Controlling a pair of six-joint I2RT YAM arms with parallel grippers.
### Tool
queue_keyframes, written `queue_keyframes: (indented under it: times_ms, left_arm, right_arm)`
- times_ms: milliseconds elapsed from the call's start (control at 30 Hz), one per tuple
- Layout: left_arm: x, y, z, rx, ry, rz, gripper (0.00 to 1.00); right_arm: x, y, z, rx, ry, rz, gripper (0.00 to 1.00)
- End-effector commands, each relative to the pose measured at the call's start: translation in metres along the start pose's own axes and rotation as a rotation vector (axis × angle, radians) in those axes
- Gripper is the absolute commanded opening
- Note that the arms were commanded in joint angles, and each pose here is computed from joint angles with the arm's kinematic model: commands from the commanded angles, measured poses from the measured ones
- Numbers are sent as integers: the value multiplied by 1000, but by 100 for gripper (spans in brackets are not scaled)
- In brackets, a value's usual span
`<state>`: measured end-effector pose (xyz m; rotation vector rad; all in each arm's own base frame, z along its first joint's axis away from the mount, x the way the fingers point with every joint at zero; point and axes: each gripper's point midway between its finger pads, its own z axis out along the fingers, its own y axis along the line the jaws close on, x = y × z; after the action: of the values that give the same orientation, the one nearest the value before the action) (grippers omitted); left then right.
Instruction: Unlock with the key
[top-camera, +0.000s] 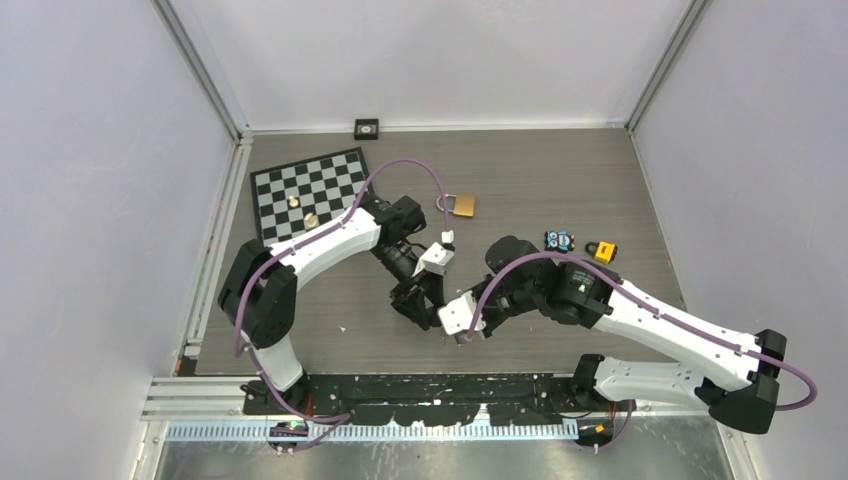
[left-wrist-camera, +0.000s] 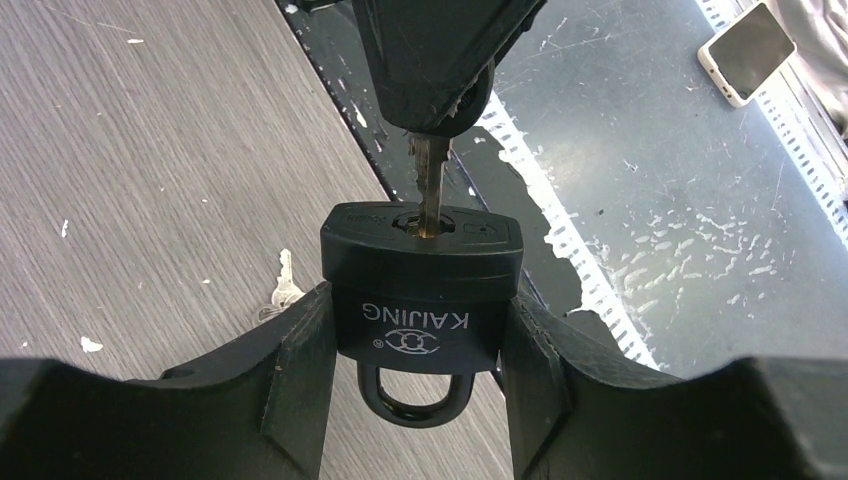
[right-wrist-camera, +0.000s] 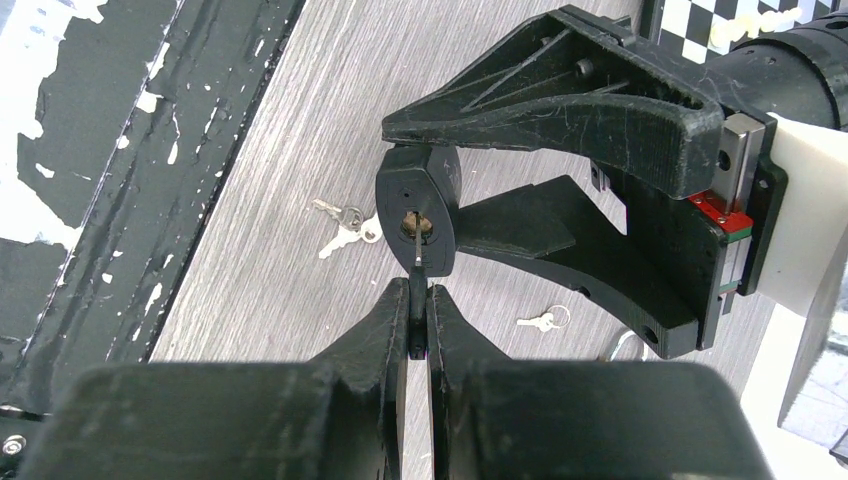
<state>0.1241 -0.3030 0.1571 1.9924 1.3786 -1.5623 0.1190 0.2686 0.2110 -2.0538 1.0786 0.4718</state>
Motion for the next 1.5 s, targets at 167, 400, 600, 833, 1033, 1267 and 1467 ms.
queue_keyframes:
  times_ms: [167, 400, 600, 833, 1033, 1267, 1467]
  left_arm:
    - [-33, -10, -2, 29, -115, 26, 0]
    - [-32, -3, -2, 0, -132, -14, 0]
    - [-34, -3, -4, 2, -155, -25, 0]
    - [-38, -4, -9, 4, -201, -22, 0]
    - [-36, -5, -11, 3, -220, -22, 0]
    - [-35, -7, -13, 1, -224, -23, 0]
    - [-34, -8, -13, -3, -214, -15, 0]
  right_arm:
    - [1, -5, 6, 54, -19, -35, 0]
    - [9, -6, 12, 94, -15, -42, 0]
    - [15, -9, 13, 125, -3, -46, 1]
    - [19, -16, 11, 200, 0, -53, 1]
    - [21, -17, 14, 216, -3, -54, 0]
    - [24, -19, 13, 244, -1, -76, 0]
    - [26, -13, 13, 221, 5, -97, 0]
